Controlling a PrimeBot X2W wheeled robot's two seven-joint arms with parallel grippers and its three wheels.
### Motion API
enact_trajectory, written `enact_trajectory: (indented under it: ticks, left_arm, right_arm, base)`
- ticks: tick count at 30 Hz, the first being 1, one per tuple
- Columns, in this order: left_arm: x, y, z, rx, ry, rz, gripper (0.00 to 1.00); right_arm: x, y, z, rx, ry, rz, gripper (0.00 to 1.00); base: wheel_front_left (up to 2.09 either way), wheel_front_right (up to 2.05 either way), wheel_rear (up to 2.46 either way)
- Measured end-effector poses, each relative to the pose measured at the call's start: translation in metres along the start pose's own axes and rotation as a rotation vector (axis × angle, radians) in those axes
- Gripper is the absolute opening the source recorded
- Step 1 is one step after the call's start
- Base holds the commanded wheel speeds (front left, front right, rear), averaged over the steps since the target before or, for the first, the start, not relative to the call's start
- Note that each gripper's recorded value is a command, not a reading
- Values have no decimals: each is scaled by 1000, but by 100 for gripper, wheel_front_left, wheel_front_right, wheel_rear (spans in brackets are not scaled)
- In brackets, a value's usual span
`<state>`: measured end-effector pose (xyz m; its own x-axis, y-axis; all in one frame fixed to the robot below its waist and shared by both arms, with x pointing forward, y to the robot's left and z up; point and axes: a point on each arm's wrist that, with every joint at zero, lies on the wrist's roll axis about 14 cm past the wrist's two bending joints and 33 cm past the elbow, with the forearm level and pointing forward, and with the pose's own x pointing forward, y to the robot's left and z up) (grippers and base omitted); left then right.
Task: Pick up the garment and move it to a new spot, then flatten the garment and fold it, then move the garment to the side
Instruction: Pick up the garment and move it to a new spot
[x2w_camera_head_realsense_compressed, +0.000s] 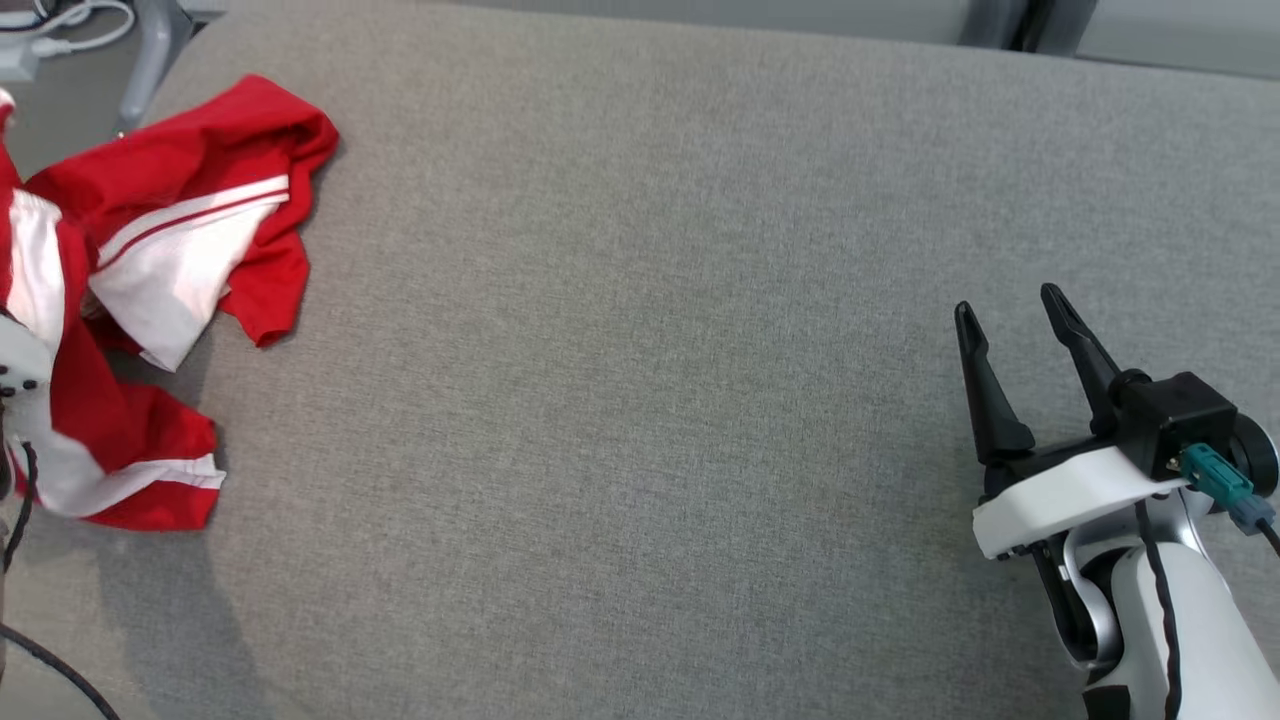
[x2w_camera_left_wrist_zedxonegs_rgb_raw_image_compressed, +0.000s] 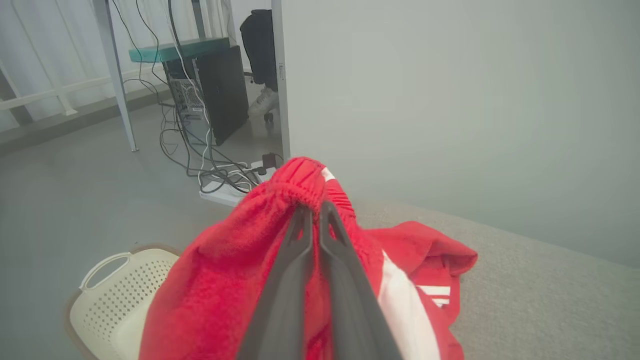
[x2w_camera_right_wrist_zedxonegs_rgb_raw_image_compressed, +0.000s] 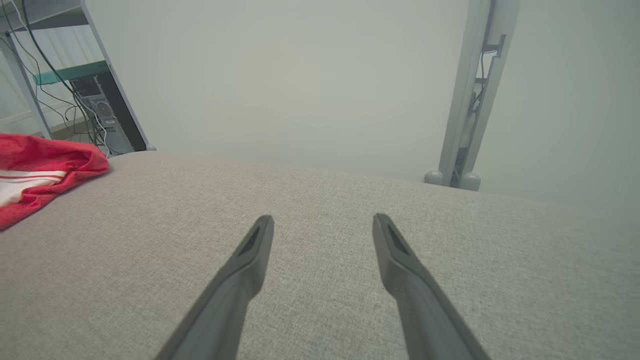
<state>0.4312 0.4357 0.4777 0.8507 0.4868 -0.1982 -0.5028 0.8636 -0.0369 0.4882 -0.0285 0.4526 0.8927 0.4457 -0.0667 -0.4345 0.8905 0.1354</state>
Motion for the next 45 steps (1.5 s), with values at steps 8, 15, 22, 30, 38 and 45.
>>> enact_trajectory:
  ticks: [8,15,22,30,38,45]
  left_arm:
    - [-33,-12,85,23,-294,-51,0]
    - [-81,-31,120,12,-442,-95,0]
    - [-124,-64,146,14,-528,-164,0]
    - [-148,-135,146,4,-512,-363,0]
    - [-149,-224,105,-4,-370,-632,0]
    - [-163,-311,67,-4,-254,-890,0]
  right_arm:
    - [-19,3,30,-13,-68,-21,100]
    - [-38,2,46,-10,-104,-42,100]
    - [-50,-7,57,-10,-132,-74,100]
    - [-66,-27,67,-9,-159,-134,100]
    - [-90,-56,68,-10,-163,-226,100]
    - [-112,-82,62,2,-154,-315,100]
  base:
    - [0,0,0]
    - [0,0,0]
    - [0,0,0]
    - [0,0,0]
    - [0,0,0]
    - [0,0,0]
